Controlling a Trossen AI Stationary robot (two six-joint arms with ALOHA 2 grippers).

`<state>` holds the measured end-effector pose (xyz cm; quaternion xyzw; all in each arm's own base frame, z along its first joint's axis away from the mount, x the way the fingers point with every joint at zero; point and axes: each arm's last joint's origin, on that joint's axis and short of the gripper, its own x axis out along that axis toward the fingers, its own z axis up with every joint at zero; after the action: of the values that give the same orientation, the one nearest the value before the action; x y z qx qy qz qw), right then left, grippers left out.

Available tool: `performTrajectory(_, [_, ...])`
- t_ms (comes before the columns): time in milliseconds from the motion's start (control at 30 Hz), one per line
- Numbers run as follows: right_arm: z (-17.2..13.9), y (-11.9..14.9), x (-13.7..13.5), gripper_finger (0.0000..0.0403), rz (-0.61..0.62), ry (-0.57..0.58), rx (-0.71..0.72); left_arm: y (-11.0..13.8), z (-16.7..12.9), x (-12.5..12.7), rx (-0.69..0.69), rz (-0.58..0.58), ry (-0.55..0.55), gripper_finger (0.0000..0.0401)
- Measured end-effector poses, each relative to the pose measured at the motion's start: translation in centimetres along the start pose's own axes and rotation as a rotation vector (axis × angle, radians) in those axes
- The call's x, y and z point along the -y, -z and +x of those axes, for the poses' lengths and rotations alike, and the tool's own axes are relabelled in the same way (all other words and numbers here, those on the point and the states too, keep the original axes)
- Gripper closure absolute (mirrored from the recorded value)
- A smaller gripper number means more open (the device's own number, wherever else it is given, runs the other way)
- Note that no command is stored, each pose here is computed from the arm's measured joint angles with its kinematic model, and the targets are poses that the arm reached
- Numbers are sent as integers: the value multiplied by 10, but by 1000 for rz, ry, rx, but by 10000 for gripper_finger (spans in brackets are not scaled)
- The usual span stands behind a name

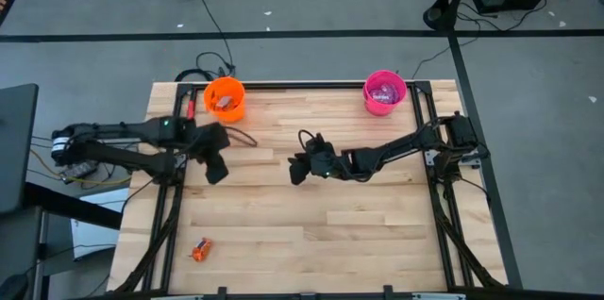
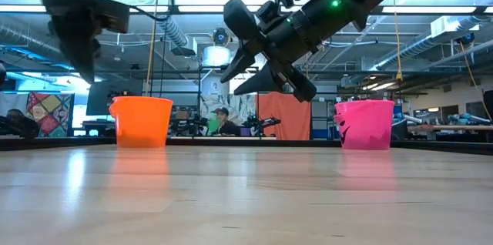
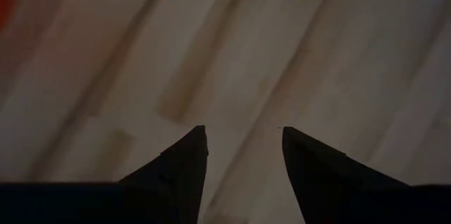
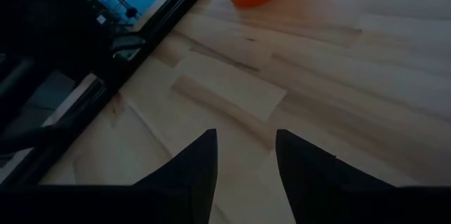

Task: Sort candy by brand, put in halloween buckets
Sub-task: Put the orange chocolate bar into the orange bucket

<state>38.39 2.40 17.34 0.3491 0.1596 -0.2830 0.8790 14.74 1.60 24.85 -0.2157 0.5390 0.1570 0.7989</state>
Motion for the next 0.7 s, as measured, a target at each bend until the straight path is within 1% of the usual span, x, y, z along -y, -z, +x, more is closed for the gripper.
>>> performTrajectory(133, [-2,3,-2,247,-22,-7,-8,18,4,9,69,-84,64,213])
performTrajectory(267, [-2,4,-2,247,-64,-4,-10,35,12,17,48,-149,45,216])
performTrajectory(400, [-1,2,0,247,-73,-4,-13,46,21,27,20,-199,27,228])
performTrajectory(500, [1,0,1,247,-70,-22,-39,50,26,37,-1,-201,24,235])
performTrajectory(700, [0,3,-1,247,-67,-71,-100,54,41,61,-30,-117,43,238])
